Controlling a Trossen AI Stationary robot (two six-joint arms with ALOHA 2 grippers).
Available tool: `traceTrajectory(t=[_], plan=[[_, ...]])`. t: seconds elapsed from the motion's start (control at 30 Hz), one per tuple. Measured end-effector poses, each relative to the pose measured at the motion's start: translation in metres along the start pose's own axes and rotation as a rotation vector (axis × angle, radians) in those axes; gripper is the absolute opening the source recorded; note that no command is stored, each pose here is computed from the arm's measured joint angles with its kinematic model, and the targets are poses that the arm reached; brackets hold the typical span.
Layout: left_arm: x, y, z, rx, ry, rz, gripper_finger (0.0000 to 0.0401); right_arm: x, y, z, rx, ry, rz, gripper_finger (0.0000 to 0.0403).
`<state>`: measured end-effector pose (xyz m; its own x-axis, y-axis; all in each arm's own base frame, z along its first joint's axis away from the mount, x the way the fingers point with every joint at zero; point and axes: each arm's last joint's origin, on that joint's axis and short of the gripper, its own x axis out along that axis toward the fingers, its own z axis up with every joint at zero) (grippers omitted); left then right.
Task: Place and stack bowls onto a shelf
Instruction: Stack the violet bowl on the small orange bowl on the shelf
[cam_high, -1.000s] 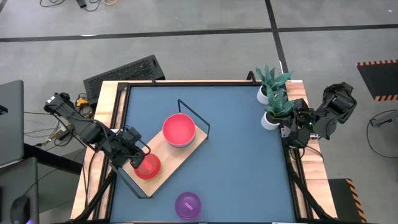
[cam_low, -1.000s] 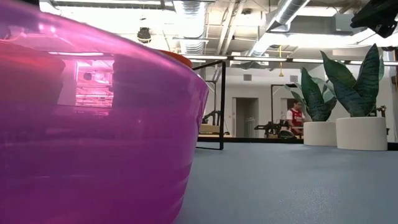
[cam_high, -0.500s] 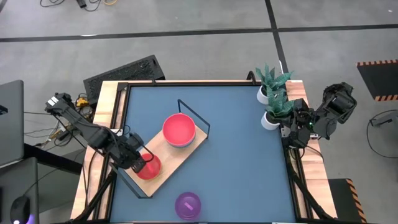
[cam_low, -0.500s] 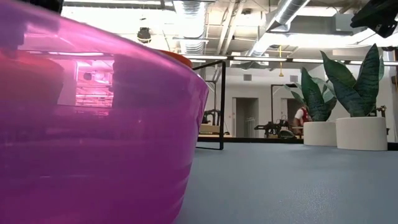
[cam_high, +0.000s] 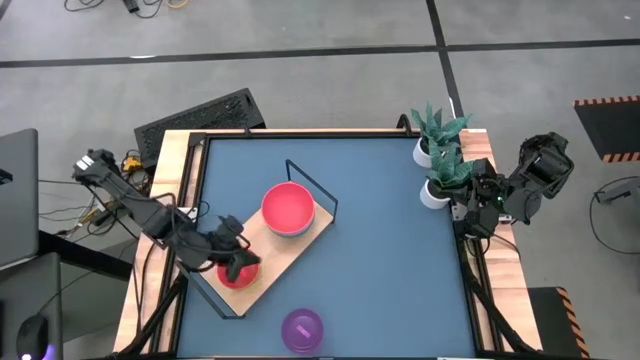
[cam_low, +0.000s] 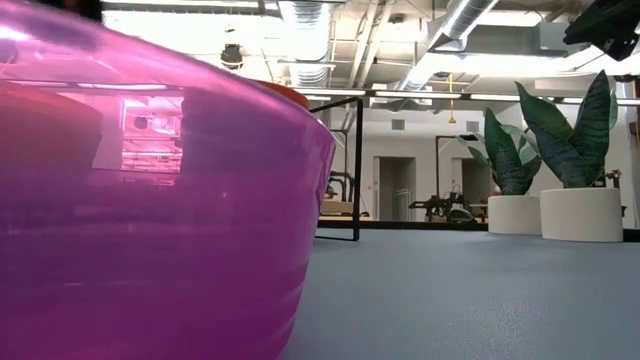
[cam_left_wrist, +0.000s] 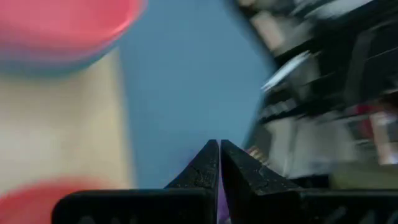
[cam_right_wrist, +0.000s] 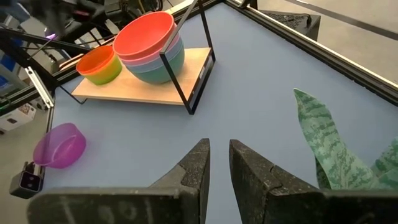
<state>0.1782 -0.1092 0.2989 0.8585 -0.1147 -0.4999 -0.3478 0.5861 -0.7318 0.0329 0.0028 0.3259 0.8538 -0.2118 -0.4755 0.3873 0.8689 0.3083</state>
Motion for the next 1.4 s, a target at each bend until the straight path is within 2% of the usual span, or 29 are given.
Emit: traceTrajectory(t=[0.23, 0.43, 0.57, 0.7, 0.93, 1.2, 1.4], plan=[[0.040, -0.036, 0.013, 0.078, -0.238, -0.254, 0.0034, 0.000, 0.000, 0.000, -0.004, 0.000, -0.002, 0.0088], [0.078, -0.064, 0.023, 0.191, -0.352, -0.310, 0.0084, 0.000, 0.000, 0.000, -0.004, 0.000, -0.002, 0.0088], [0.104, -0.083, 0.028, 0.235, -0.364, -0.315, 0.0120, 0.000, 0.000, 0.000, -0.003, -0.001, -0.001, 0.0088], [0.129, -0.093, 0.030, 0.335, -0.260, -0.306, 0.0146, 0.000, 0.000, 0.000, -0.002, -0.001, -0.001, 0.0088], [0.172, -0.081, 0.015, 0.447, 0.110, -0.105, 0.0154, 0.000, 0.000, 0.000, -0.002, 0.013, 0.006, 0.0088], [0.209, -0.062, -0.010, 0.483, 0.321, -0.083, 0.0155, 0.000, 0.000, -0.001, 0.001, 0.029, 0.015, 0.0088], [0.217, -0.046, -0.031, 0.494, 0.481, 0.003, 0.0155, 0.000, 0.000, -0.002, -0.004, 0.047, 0.021, 0.0088]])
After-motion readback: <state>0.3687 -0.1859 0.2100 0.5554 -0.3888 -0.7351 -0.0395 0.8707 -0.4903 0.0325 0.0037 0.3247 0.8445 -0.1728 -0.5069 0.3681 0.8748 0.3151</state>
